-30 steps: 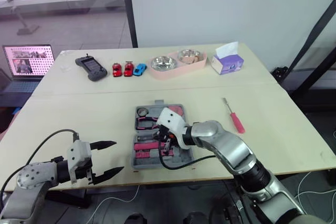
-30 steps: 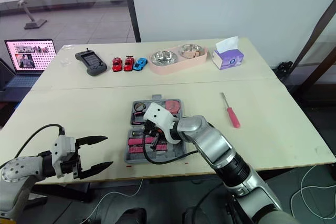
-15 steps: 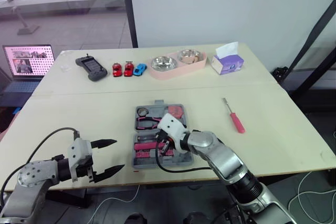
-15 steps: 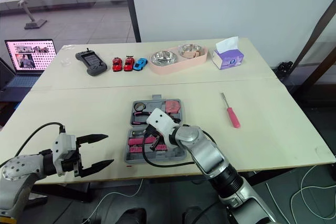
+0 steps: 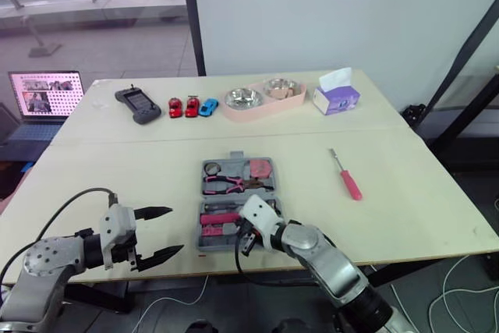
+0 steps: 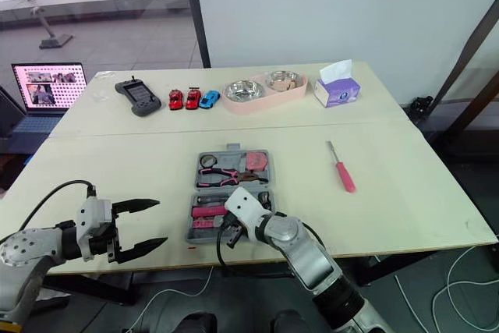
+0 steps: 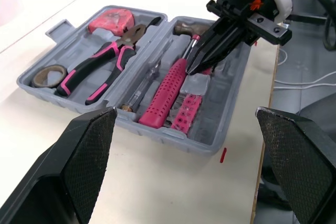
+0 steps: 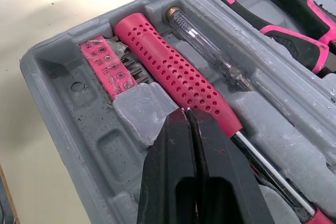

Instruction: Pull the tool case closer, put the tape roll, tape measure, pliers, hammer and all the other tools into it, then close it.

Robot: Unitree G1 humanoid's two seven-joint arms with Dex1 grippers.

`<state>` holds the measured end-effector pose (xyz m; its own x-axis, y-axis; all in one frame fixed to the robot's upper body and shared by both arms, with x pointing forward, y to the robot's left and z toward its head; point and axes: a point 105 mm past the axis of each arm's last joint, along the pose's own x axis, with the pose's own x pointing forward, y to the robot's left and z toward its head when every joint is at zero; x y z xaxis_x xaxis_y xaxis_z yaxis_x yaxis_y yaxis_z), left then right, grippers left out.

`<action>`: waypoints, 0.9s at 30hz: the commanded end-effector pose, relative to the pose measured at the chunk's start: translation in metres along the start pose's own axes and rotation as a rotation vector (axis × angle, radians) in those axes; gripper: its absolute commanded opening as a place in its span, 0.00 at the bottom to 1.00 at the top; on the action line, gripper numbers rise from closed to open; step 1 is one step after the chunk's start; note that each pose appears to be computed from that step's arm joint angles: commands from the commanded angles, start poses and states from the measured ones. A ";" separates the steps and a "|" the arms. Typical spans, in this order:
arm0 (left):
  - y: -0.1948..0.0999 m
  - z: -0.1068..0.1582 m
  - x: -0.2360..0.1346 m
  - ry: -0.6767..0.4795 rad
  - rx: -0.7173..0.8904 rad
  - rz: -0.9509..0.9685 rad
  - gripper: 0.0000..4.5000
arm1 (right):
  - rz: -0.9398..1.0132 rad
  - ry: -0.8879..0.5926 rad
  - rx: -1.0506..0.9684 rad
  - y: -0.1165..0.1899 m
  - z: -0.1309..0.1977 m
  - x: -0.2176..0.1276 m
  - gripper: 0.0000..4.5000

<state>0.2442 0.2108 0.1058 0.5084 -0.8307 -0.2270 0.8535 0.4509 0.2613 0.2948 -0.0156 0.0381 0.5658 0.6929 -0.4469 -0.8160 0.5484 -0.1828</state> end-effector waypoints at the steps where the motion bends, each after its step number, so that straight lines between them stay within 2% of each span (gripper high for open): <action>1: 0.003 0.008 -0.005 -0.018 0.025 0.015 1.00 | 0.034 0.107 0.056 0.012 -0.031 0.003 0.02; 4: 0.003 0.008 -0.004 -0.020 0.024 0.013 1.00 | 0.033 0.078 0.054 0.009 -0.023 0.003 0.02; 8: 0.003 0.008 -0.003 -0.022 0.024 0.014 1.00 | 0.049 -0.056 0.055 0.007 0.007 -0.001 0.02; 13: 0.003 0.008 -0.003 -0.024 0.022 0.014 1.00 | 0.014 -0.153 0.042 -0.007 0.033 -0.006 0.02; 23: 0.001 0.008 -0.002 -0.024 0.018 0.015 1.00 | 0.014 -0.180 0.023 -0.008 0.041 -0.005 0.02; 27: 0.001 0.008 -0.002 -0.025 0.018 0.017 1.00 | -0.006 -0.141 0.023 -0.013 0.033 -0.003 0.02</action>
<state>0.2427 0.2118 0.1031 0.5161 -0.8249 -0.2306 0.8504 0.4613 0.2531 0.3052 -0.0118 0.0632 0.5765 0.7422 -0.3418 -0.8130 0.5628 -0.1492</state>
